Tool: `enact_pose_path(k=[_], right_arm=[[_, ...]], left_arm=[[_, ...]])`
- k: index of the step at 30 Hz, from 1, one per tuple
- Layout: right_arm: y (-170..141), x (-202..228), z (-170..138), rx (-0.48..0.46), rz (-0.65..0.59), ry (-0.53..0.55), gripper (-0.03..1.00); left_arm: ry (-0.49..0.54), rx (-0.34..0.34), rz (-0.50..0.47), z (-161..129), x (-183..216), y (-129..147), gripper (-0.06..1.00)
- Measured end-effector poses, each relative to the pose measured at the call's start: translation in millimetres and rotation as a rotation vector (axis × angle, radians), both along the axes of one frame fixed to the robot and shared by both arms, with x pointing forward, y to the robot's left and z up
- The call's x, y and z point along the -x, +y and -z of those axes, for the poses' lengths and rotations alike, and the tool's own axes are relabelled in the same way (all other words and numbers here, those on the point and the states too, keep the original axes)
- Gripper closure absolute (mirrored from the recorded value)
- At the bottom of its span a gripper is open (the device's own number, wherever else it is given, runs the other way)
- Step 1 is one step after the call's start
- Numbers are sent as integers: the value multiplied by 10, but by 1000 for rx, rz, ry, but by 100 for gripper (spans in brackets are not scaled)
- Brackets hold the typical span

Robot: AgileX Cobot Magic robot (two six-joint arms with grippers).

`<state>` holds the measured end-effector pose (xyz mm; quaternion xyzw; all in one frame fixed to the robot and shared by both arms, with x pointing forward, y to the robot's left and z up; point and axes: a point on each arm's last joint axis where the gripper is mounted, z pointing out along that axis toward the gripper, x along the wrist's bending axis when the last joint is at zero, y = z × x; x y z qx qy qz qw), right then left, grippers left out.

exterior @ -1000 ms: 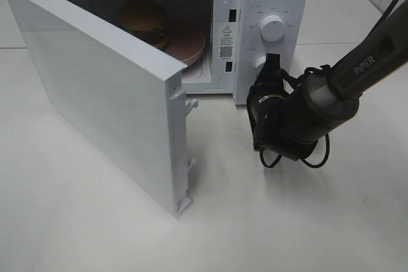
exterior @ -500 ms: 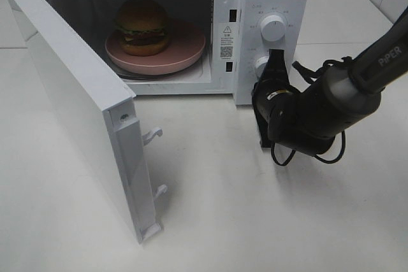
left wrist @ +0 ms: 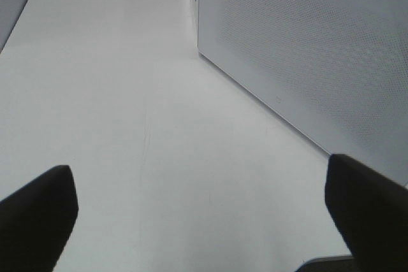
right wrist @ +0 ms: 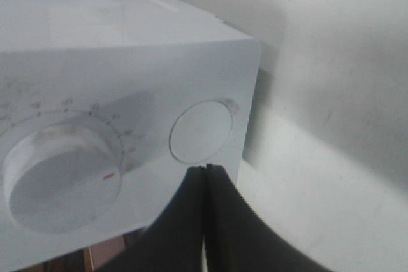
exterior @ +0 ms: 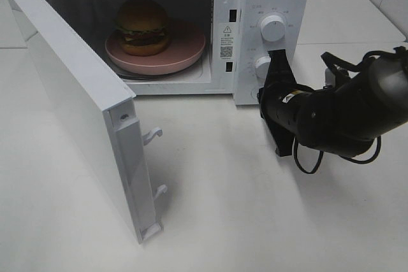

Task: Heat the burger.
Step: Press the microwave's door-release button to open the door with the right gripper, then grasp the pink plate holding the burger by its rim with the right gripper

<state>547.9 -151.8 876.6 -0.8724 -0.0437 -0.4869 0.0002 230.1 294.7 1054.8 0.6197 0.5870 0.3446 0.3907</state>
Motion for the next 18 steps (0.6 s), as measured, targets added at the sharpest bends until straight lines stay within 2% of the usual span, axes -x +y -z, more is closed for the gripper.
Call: enact_pose_path(k=[9, 10, 12, 13, 17, 18], right_arm=[[45, 133, -188, 80, -190, 37, 96], [64, 156, -248, 119, -251, 40, 96], [71, 168, -280, 135, -278, 42, 96], [82, 202, -336, 178, -339, 53, 96], [94, 251, -408, 245, -430, 69, 96], [102, 293, -432, 297, -503, 93, 96]], left_arm=[[0, 0, 0, 0, 0, 0, -3], [0, 0, 0, 0, 0, 0, -3], [0, 0, 0, 0, 0, 0, -3], [0, 0, 0, 0, 0, 0, -3], [0, 0, 0, 0, 0, 0, -3], [0, 0, 0, 0, 0, 0, -3]])
